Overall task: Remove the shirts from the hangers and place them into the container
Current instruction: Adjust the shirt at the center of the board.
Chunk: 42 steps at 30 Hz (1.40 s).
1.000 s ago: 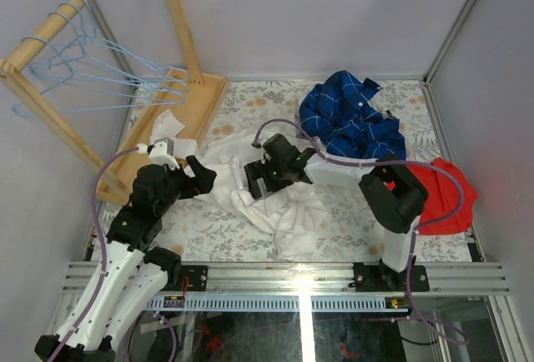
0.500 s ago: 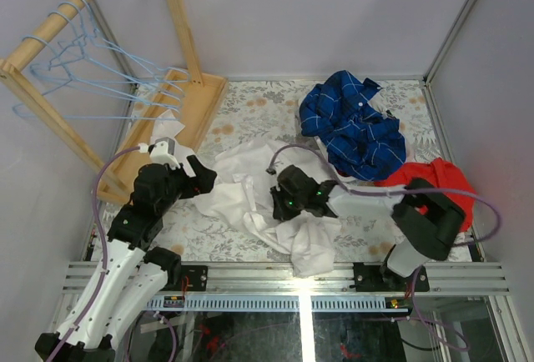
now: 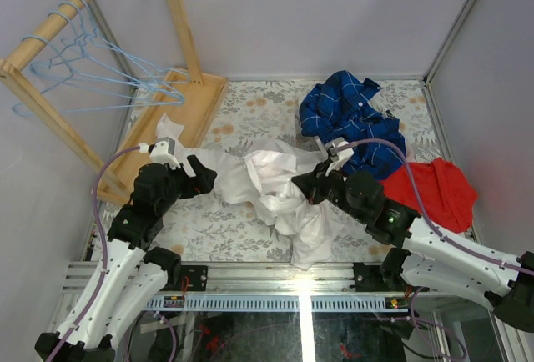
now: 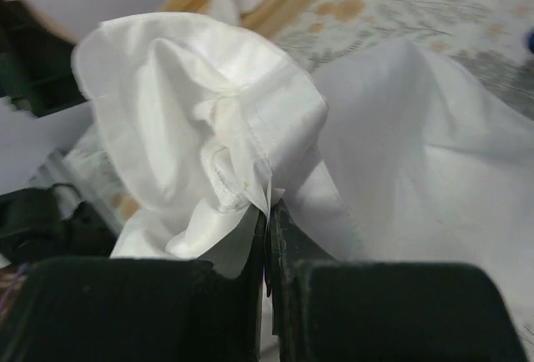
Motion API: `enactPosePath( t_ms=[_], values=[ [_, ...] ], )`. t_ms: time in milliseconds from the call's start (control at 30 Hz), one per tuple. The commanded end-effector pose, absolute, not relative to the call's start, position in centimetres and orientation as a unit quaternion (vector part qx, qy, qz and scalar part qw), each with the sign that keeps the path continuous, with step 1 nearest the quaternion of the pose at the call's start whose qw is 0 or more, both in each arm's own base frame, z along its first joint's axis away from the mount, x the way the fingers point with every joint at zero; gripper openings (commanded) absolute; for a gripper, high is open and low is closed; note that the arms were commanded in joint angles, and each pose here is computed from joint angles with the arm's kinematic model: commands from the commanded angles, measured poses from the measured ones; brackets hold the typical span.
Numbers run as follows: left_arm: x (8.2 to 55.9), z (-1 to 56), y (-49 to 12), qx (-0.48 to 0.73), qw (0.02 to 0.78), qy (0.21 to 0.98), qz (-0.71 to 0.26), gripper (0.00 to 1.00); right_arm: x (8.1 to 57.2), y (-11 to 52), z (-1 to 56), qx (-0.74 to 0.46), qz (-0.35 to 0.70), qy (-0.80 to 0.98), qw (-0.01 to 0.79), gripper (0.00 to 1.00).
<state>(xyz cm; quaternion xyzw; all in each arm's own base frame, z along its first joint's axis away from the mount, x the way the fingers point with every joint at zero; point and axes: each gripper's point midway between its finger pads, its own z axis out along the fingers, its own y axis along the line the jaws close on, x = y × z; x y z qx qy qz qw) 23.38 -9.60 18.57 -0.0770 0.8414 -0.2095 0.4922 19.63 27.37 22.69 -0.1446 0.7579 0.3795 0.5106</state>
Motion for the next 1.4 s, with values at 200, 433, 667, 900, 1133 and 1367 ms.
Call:
enactPosePath(
  t_ms=[200, 433, 667, 900, 1133, 1367],
  values=[
    [23.8, 20.1, -9.5, -0.076, 0.513, 0.828, -0.212, 0.89, 24.0, 27.7, 13.8, -0.193, 0.16, 0.879, 0.405, 0.08],
    [23.8, 20.2, -9.5, -0.076, 0.513, 0.828, -0.212, 0.89, 25.2, 30.7, 12.7, -0.211, 0.152, 0.895, 0.362, 0.59],
    [23.8, 20.1, -9.5, -0.076, 0.514, 0.828, -0.212, 0.89, 24.6, 31.9, 16.2, -0.234, 0.209, 0.866, 0.39, 0.99],
    [23.9, 20.1, -9.5, -0.074, 0.513, 0.828, -0.213, 0.89, 22.6, 31.1, 10.7, -0.288, 0.172, 0.893, 0.301, 0.99],
    [23.9, 20.1, -9.6, -0.073, 0.512, 0.829, -0.213, 0.89, 25.6, 27.2, 4.6, -0.287, -0.019, 0.921, 0.265, 0.99],
    [23.9, 20.0, -9.5, -0.074, 0.512, 0.829, -0.211, 0.89, 26.1, 26.6, 0.8, -0.307, -0.039, 0.911, 0.274, 1.0]
  ],
)
